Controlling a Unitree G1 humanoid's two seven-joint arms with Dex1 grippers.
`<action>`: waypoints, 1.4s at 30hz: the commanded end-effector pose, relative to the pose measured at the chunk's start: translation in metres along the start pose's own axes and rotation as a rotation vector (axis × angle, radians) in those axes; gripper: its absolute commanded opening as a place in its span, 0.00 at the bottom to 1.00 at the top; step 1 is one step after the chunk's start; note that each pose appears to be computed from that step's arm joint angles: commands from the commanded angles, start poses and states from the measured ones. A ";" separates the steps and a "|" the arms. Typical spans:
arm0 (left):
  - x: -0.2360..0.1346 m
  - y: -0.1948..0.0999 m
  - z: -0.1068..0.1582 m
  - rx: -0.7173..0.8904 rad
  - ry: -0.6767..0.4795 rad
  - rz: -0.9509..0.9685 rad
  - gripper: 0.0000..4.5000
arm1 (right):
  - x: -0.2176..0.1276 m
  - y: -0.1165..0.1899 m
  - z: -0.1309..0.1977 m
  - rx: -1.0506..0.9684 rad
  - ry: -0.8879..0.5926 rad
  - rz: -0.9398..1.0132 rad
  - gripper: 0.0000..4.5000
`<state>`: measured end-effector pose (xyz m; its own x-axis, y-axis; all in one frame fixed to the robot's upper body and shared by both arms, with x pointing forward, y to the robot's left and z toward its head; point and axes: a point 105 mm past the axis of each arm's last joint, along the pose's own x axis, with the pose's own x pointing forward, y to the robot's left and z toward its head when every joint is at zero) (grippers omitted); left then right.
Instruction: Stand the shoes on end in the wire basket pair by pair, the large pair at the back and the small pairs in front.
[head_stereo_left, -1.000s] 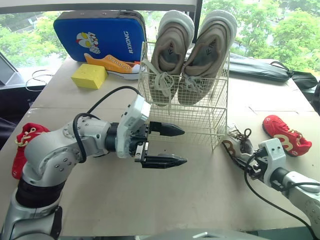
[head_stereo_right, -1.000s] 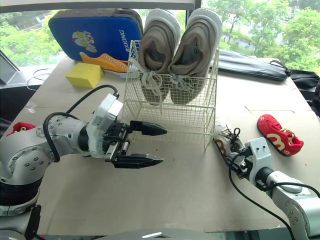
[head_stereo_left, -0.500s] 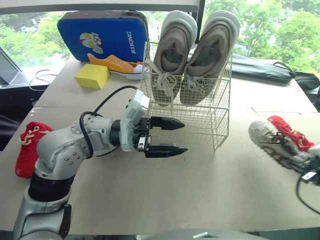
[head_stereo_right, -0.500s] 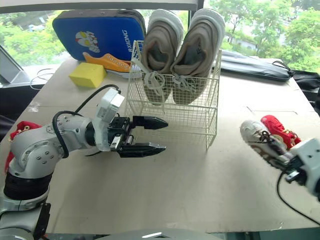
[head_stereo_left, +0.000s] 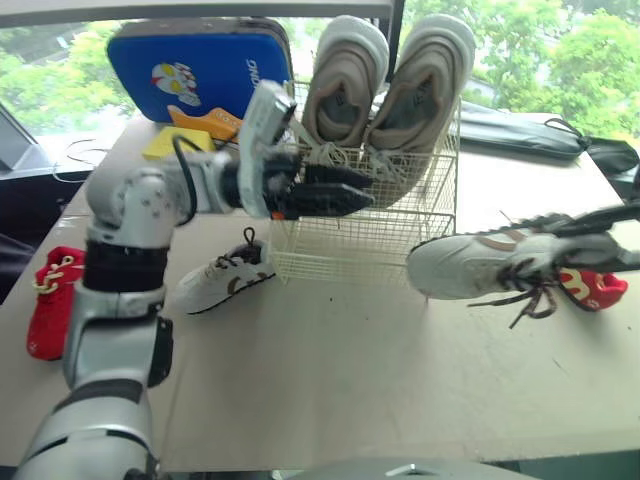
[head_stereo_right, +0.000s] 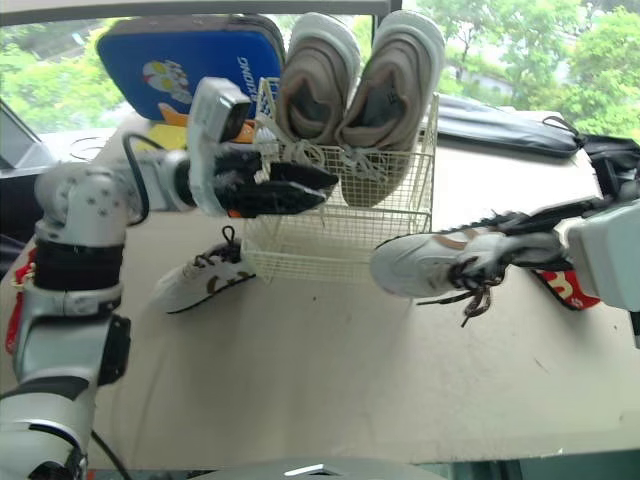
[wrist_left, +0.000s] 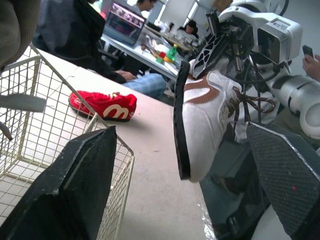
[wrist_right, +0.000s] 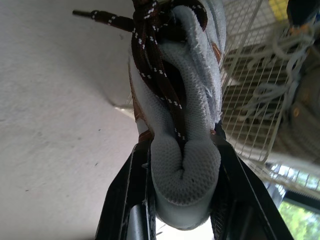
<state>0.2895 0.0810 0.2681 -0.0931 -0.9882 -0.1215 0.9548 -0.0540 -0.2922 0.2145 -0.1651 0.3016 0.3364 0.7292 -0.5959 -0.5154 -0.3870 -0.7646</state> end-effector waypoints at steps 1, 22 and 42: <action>0.013 -0.009 -0.012 -0.057 0.144 -0.079 1.00 | 0.018 -0.023 -0.011 -0.109 -0.048 0.034 0.12; 0.038 -0.016 -0.013 -0.198 0.179 -0.157 0.23 | 0.052 -0.051 0.011 -0.153 -0.194 0.124 0.32; -0.037 -0.032 -0.003 -0.043 -0.566 0.090 0.14 | 0.078 -0.007 0.004 1.113 -0.647 -0.358 0.66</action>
<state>0.2715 0.1192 0.2570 0.2080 -0.9340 0.2904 0.9067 0.0728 -0.4153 0.2512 -0.1107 0.2503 0.3325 0.9431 0.0070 -0.9409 0.3323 -0.0651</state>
